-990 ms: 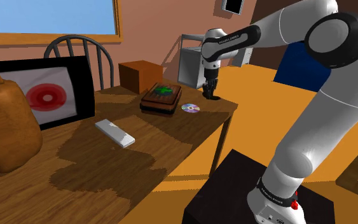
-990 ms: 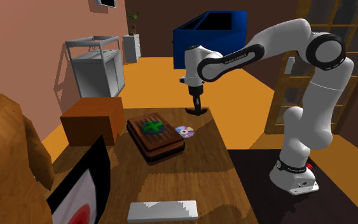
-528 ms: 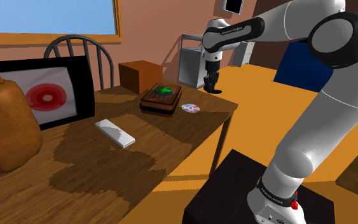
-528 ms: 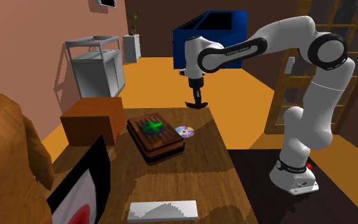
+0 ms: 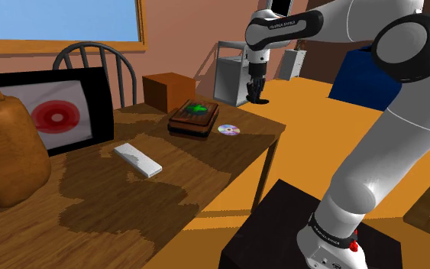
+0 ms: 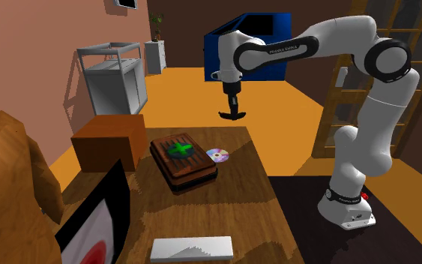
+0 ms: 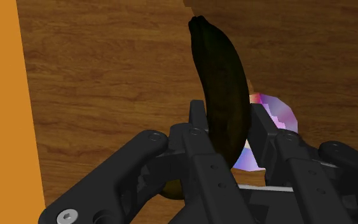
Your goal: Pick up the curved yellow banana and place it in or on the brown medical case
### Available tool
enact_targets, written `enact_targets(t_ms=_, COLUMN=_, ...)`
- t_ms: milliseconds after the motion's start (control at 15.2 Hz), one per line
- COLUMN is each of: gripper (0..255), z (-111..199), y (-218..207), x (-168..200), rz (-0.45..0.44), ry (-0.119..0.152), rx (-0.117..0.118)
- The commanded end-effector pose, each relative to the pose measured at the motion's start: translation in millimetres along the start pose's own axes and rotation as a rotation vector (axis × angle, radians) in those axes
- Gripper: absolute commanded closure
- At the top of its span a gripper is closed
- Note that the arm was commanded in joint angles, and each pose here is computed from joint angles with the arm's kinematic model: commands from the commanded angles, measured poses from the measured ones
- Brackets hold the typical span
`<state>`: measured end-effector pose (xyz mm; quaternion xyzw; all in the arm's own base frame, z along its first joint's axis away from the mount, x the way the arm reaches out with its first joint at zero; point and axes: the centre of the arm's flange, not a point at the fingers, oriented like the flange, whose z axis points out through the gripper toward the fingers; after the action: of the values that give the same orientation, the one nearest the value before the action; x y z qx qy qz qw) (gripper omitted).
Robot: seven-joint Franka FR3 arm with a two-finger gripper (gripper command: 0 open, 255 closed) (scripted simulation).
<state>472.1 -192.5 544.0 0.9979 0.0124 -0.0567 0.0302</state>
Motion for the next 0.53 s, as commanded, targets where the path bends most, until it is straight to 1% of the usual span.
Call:
enact_targets(t_ms=0, gripper=255, z=-10, y=0, x=-1, rz=0.000, ry=0.000, rx=0.000)
enact_targets(t_ms=198, gripper=255, z=-21, y=1, x=-2, rz=0.000, ry=0.000, rx=0.000)
enact_targets(t_ms=462, gripper=255, z=-29, y=-32, x=39, rz=0.000, ry=0.000, rx=0.000)
